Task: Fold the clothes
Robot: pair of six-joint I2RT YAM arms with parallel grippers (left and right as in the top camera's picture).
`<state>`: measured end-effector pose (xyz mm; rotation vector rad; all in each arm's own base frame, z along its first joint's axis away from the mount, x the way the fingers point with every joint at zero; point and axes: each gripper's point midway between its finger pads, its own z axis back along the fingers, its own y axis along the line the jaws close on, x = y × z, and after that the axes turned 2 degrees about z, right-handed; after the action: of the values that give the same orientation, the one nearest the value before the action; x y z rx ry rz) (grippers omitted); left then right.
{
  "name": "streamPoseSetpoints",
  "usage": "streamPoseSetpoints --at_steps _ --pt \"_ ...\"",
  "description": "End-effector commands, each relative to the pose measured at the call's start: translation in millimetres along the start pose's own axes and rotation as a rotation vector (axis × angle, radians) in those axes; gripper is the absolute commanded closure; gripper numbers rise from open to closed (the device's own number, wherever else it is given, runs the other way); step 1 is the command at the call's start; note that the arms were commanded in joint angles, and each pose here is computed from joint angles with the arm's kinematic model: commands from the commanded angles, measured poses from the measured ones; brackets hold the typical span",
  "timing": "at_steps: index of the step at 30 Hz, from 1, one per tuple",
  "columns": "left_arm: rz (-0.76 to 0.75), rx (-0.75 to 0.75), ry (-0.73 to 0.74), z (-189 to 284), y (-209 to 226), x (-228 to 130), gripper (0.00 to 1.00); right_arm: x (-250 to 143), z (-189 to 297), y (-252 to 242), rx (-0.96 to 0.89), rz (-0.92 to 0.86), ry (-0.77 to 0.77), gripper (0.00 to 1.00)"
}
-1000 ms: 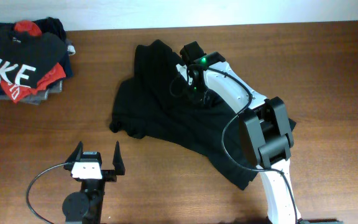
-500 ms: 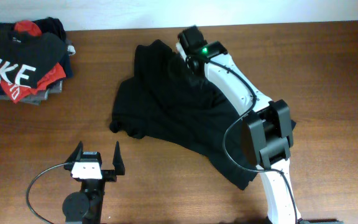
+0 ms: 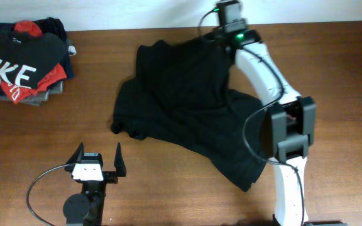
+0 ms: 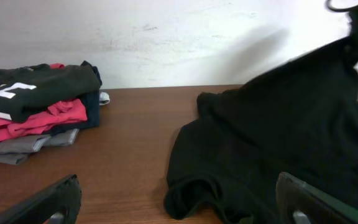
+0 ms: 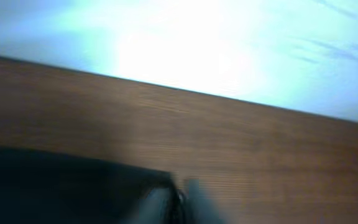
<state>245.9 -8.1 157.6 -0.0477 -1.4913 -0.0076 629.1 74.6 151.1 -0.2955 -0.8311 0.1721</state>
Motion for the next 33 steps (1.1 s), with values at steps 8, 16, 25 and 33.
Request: streamPoseSetpoints --at_steps 8,16,25,33 --pt "-0.019 -0.022 0.002 0.4 -4.1 -0.8 0.01 -42.9 -13.5 -43.4 -0.067 -0.060 0.155 0.36" --pt "-0.019 -0.022 0.002 0.4 -4.1 -0.8 0.01 -19.8 51.1 -74.0 -0.139 -0.161 0.142 0.01" --pt "-0.019 -0.022 0.002 0.4 -4.1 -0.8 0.01 -22.2 148.9 -64.9 0.087 -0.243 0.217 0.01" --pt "-0.019 -0.022 0.002 0.4 -4.1 -0.8 0.01 -71.3 198.8 -65.1 0.105 -0.306 0.434 0.01"
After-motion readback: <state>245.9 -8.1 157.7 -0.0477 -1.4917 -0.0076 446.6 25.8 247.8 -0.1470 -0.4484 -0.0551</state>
